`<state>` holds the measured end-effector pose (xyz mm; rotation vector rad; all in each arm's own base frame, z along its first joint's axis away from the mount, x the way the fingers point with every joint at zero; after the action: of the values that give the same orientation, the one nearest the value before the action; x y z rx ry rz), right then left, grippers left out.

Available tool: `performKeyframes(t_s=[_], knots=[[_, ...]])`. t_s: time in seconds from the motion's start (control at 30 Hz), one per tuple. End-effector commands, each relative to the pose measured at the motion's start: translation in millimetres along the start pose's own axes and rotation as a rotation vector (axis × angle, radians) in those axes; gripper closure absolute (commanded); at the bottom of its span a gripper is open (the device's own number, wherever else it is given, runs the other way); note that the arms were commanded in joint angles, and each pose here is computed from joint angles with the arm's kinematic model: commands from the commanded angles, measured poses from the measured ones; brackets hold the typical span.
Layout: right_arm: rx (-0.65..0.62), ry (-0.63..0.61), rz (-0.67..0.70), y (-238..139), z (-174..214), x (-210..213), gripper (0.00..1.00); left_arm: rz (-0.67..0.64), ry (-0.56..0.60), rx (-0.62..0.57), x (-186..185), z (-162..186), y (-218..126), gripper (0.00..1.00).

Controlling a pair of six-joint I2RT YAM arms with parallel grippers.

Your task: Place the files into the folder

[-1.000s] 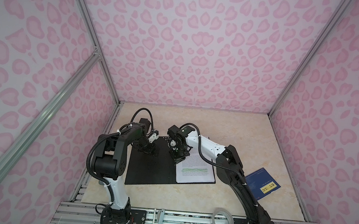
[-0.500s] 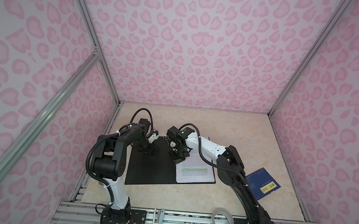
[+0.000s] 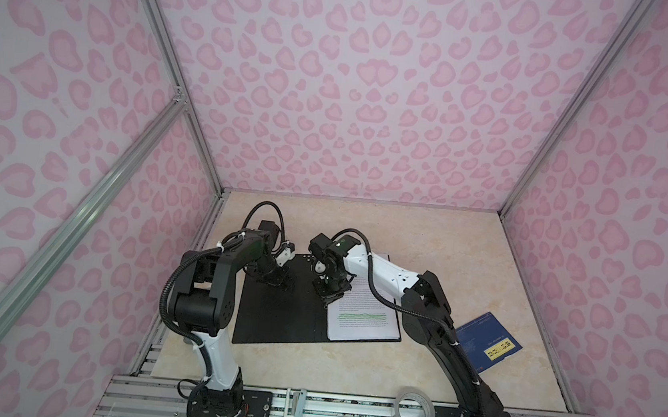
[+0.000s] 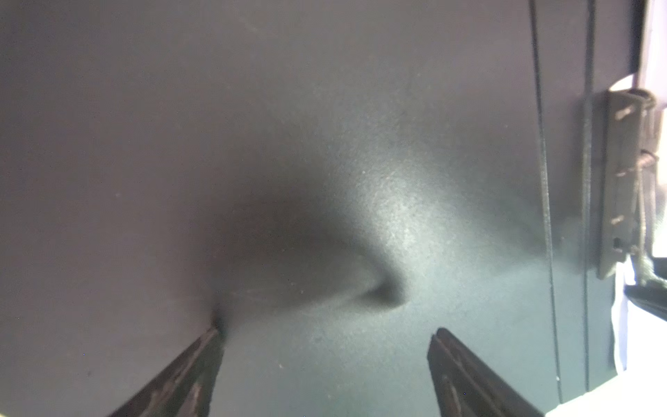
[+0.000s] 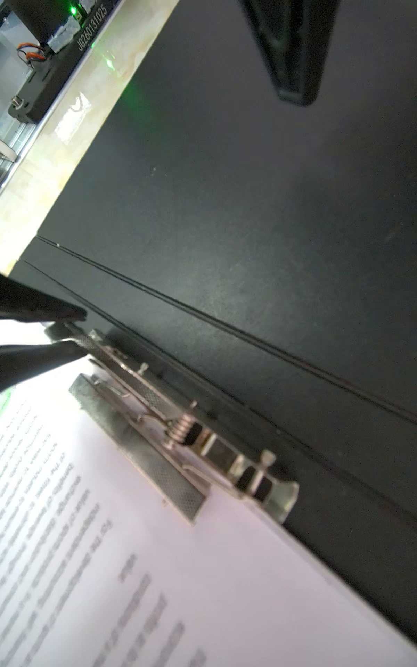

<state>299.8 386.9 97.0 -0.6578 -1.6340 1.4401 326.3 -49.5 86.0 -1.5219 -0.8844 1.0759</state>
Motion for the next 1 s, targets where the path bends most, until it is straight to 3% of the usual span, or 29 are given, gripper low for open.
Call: performKeyframes(t_s=[0.0, 0.97], knots=[[-0.019, -0.01, 0.074, 10, -5, -11, 0.85, 0.021, -0.031, 0.08, 0, 14, 12, 0.07], [-0.034, 0.026, 0.05, 12, 0, -23, 0.86, 0.02, -0.032, 0.091, 0, 13, 12, 0.07]])
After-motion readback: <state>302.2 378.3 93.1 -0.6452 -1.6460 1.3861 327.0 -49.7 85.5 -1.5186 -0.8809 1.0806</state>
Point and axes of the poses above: each gripper's point midway between its finger pads, its own y axis out along the fingers, its own x axis along the line the jaws close on, z = x × y, the point moved 7 cm from there along -y, back along the fingers, and after that the axes turned 1 degree about -y, right-handed, at the moved point
